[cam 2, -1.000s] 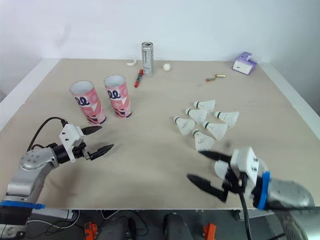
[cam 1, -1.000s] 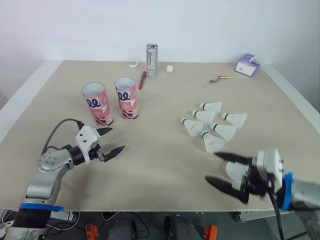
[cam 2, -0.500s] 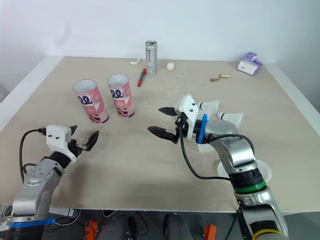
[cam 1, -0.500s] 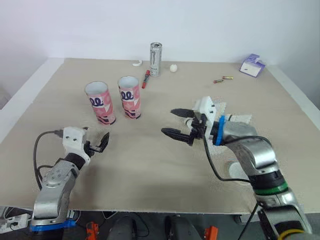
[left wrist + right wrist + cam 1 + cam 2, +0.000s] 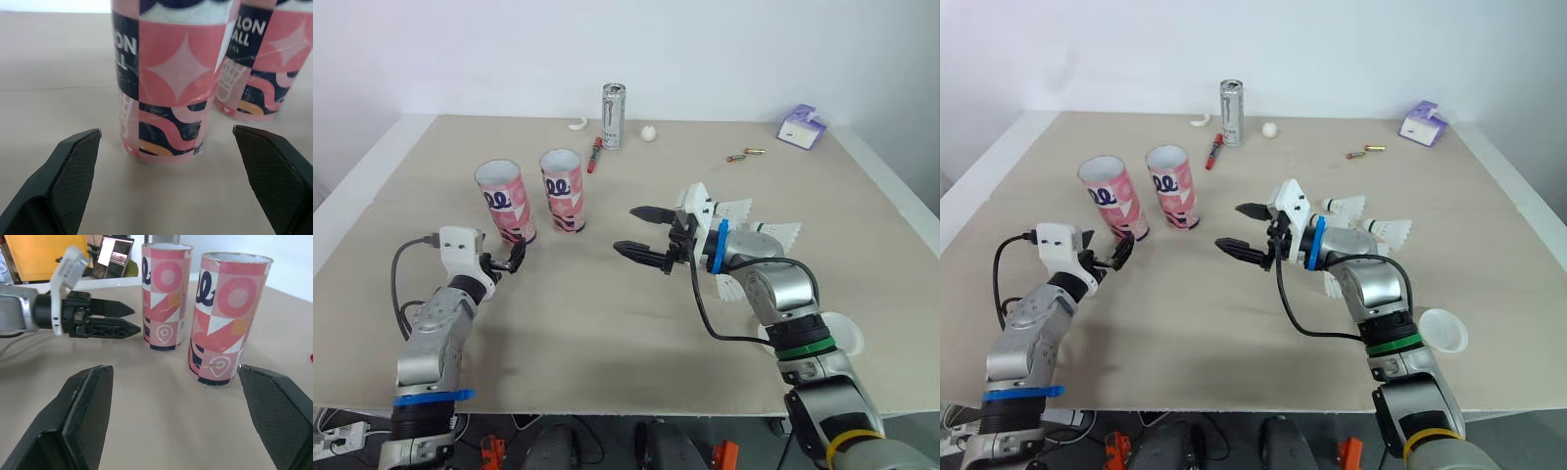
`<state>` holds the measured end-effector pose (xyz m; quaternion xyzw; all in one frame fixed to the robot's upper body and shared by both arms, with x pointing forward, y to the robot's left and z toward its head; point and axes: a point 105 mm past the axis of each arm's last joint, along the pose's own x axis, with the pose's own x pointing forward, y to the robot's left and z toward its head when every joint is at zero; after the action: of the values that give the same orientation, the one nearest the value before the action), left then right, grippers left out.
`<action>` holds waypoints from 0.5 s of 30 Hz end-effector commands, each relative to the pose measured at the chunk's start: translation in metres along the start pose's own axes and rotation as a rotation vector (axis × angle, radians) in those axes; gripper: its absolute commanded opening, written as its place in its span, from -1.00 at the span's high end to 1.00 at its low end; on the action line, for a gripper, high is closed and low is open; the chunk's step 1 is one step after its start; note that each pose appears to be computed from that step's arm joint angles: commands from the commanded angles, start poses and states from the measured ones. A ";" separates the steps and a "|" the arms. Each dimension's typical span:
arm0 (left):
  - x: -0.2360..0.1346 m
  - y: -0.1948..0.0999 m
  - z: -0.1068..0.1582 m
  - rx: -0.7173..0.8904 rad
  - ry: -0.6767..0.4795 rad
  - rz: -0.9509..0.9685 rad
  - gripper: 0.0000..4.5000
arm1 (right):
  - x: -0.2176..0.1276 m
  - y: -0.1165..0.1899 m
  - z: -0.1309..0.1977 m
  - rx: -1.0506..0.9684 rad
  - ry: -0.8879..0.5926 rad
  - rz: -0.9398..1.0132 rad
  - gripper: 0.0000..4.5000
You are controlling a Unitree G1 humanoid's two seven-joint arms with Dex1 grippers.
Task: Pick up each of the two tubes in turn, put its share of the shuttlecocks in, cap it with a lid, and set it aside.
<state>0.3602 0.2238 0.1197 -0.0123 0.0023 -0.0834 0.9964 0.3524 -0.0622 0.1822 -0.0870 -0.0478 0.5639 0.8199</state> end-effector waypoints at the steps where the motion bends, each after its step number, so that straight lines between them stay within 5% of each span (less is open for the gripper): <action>1: 0.007 0.006 0.015 0.020 -0.047 -0.009 -1.00 | 0.001 -0.003 0.016 -0.053 -0.038 0.001 -0.94; 15: 0.038 -0.001 0.006 0.064 0.028 -0.085 -1.00 | -0.002 -0.003 0.016 -0.082 -0.019 -0.007 -0.94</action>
<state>0.3941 0.2160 0.1125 0.0062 0.0350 -0.1217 0.9919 0.3534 -0.0625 0.1798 -0.1046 -0.0447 0.5608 0.8201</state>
